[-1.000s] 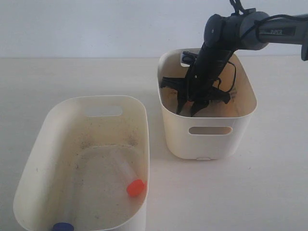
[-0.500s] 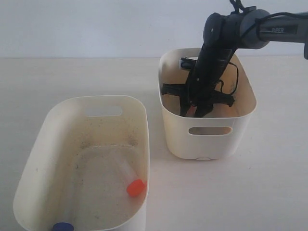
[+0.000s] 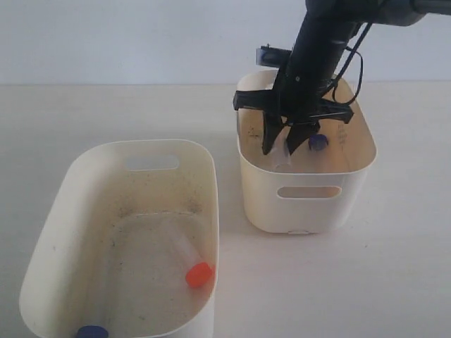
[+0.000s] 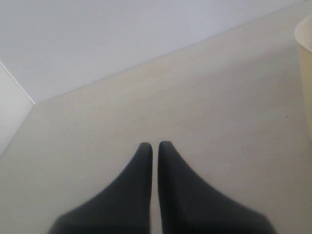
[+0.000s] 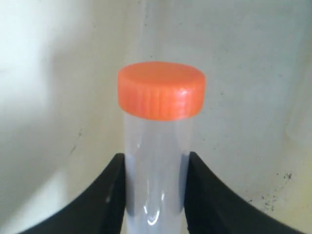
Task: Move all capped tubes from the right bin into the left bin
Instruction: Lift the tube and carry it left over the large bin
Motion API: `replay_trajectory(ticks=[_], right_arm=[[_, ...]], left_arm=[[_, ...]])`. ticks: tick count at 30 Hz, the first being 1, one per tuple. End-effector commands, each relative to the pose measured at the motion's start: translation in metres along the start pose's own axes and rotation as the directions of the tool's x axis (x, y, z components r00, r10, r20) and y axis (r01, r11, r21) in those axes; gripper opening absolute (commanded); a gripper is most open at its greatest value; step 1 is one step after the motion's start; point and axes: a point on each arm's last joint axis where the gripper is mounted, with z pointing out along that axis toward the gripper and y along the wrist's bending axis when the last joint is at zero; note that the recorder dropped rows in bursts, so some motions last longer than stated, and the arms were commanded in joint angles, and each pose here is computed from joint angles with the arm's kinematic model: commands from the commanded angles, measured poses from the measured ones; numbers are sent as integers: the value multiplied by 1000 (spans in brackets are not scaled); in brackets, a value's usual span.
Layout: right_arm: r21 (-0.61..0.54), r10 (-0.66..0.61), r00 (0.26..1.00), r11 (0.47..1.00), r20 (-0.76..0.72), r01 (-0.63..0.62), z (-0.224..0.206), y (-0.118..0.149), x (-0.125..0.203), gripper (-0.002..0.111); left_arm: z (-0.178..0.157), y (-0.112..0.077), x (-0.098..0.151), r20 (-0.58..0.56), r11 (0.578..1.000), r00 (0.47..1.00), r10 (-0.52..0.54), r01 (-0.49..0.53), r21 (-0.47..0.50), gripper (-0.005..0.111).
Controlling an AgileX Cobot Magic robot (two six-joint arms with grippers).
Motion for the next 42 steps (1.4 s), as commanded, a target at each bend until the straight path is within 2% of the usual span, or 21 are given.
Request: replay_trajectory(ticks=[1,7,11,15,22,25,29,33,38,40,42], right_arm=[[-2,-38,996,999,84,38,-40,7,9,0],[9,-86,969,996,231,86,-102,13,29,0],[-23,-182,950,981,253,194,-114,26,39,0],[-31,-277,929,956,244,293,-111,48,48,0],[-41,-484,851,864,205,502,-95,109,81,0],[-52,-563,804,812,190,581,-89,134,100,0],[-58,-678,714,717,175,695,-82,161,124,0],[-64,-709,687,687,160,724,-75,173,135,0],[-74,-724,677,674,132,735,-63,180,138,1],[-75,-734,668,664,121,744,-58,182,139,6],[-78,-735,668,664,117,744,-56,182,138,19]], left_arm=[[0,0,-2,10,1000,1000,-11,11,5,4],[0,0,-2,10,1000,1000,-11,11,5,4],[0,0,-2,10,1000,1000,-11,11,5,4],[0,0,-2,10,1000,1000,-11,11,5,4],[0,0,-2,10,1000,1000,-11,11,5,4],[0,0,-2,10,1000,1000,-11,11,5,4],[0,0,-2,10,1000,1000,-11,11,5,4],[0,0,-2,10,1000,1000,-11,11,5,4],[0,0,-2,10,1000,1000,-11,11,5,4],[0,0,-2,10,1000,1000,-11,11,5,4],[0,0,-2,10,1000,1000,-11,11,5,4]])
